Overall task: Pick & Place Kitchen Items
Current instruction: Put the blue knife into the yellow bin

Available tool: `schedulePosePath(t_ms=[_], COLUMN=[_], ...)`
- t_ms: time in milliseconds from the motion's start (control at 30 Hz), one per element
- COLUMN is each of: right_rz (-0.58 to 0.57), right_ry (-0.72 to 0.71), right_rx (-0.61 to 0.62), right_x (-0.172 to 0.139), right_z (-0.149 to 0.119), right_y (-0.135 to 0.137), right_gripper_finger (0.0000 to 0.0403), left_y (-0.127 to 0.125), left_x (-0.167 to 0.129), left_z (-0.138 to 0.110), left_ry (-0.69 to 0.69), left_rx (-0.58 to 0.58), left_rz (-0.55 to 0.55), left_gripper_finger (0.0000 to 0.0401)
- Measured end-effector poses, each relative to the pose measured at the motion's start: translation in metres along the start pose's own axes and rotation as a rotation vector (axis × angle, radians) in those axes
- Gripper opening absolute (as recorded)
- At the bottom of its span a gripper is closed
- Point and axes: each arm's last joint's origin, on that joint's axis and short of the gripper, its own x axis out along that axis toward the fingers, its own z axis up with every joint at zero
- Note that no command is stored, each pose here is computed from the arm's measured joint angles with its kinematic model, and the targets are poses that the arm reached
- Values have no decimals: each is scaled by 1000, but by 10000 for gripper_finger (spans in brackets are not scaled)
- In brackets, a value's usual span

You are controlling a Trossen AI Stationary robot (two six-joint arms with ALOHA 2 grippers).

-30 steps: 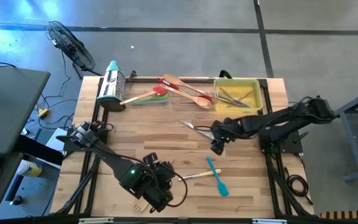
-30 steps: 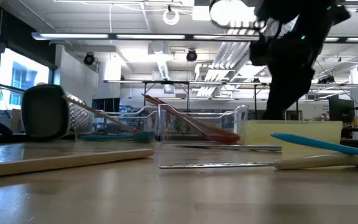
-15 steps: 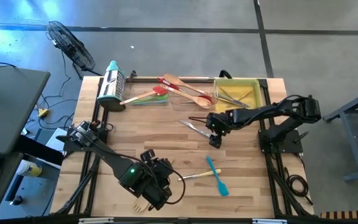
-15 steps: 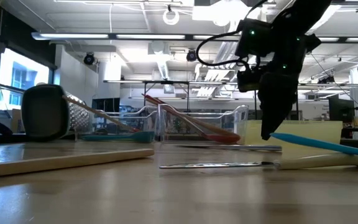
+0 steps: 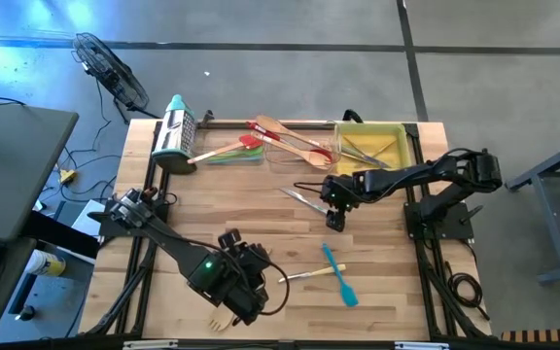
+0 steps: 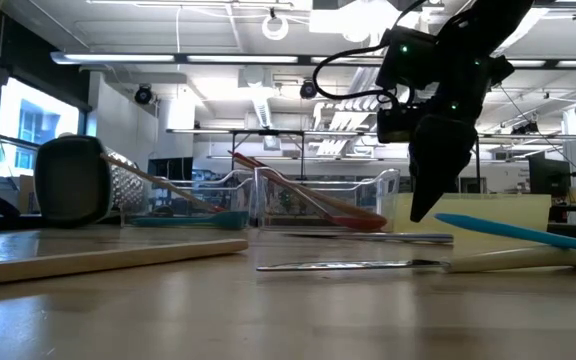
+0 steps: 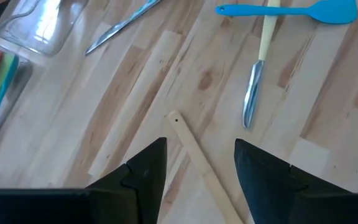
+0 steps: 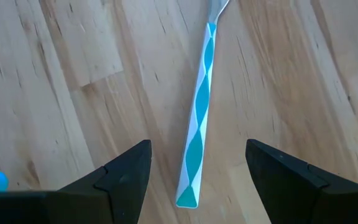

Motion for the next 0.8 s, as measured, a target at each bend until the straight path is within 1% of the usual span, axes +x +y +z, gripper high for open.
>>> schedulePosePath(t_ms=[200,533,700,800], right_rz=[1,-40,-47,-55], right_ry=[18,131,156,171], right_rx=[-41,-36,-23,-32], right_x=[5,36,40,40], right_z=[-1,-7,-8,-9], right_y=[0,-3,-5,-6], right_gripper_finger=[254,254,253,240], left_y=[3,4,5,5], left_x=[3,4,5,5], left_z=[4,6,7,7], left_ry=[-8,-8,-6,-5], left_rx=[-11,-15,-20,-20], left_rz=[14,20,23,22], left_gripper_finger=[180,180,180,180])
